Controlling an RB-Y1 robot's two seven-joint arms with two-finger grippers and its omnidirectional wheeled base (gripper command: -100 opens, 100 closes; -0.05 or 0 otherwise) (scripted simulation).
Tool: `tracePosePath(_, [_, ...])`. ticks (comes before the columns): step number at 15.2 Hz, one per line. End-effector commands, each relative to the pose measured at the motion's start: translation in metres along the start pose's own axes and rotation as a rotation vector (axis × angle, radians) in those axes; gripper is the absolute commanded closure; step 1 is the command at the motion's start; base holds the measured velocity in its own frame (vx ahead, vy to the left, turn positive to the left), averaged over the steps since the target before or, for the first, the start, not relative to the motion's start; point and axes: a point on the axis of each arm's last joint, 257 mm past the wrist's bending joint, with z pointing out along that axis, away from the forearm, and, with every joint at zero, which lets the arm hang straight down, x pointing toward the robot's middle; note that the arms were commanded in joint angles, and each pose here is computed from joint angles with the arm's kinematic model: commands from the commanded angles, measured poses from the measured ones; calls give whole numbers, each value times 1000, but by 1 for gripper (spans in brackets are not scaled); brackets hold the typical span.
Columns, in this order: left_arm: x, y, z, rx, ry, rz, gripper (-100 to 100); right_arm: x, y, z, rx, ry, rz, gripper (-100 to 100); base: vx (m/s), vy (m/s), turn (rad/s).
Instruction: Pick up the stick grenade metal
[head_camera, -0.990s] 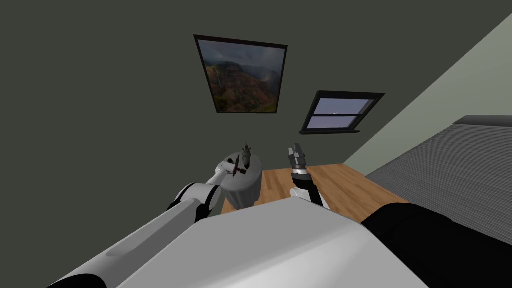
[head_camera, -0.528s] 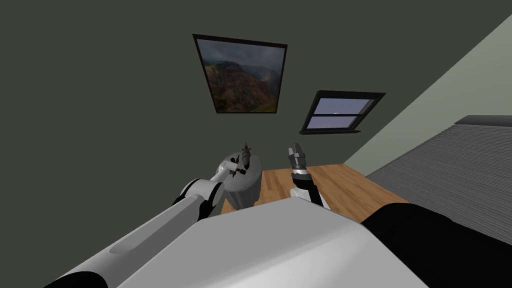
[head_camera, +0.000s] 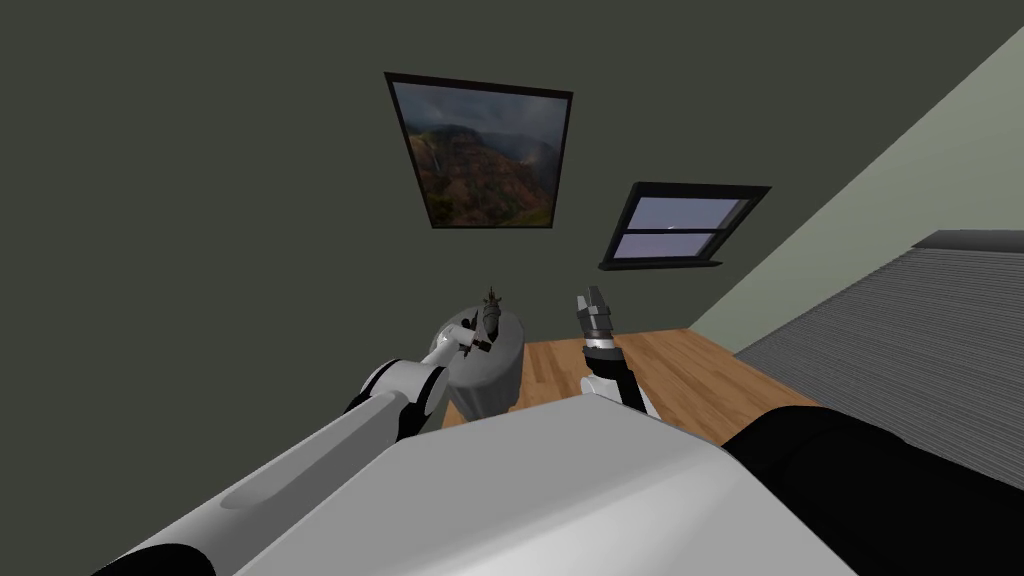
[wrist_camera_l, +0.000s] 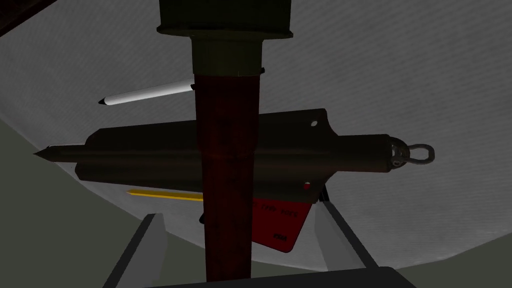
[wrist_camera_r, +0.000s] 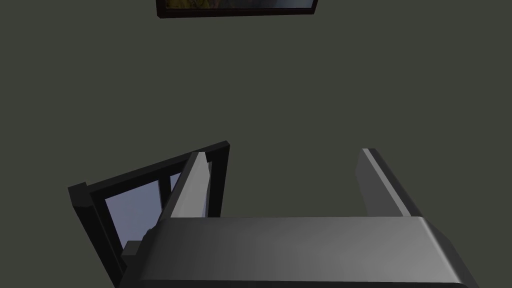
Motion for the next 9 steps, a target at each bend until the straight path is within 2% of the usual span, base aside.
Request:
tracePosePath(1, [0, 0, 0, 0, 0, 0, 100, 0, 0, 0, 0, 0, 0, 0, 9, -3, -10])
tracePosePath(4, [-1, -3, -1, 5, -1, 1, 100, 0, 0, 0, 0, 0, 0, 0, 3, 0, -2])
tracePosePath(5, [-1, -14, -8, 0, 0, 2, 100, 0, 0, 0, 0, 0, 0, 0, -49, 13, 19])
tracePosePath(9, [-1, -14, -8, 0, 0, 3, 100, 0, 0, 0, 0, 0, 0, 0, -58, 16, 0])
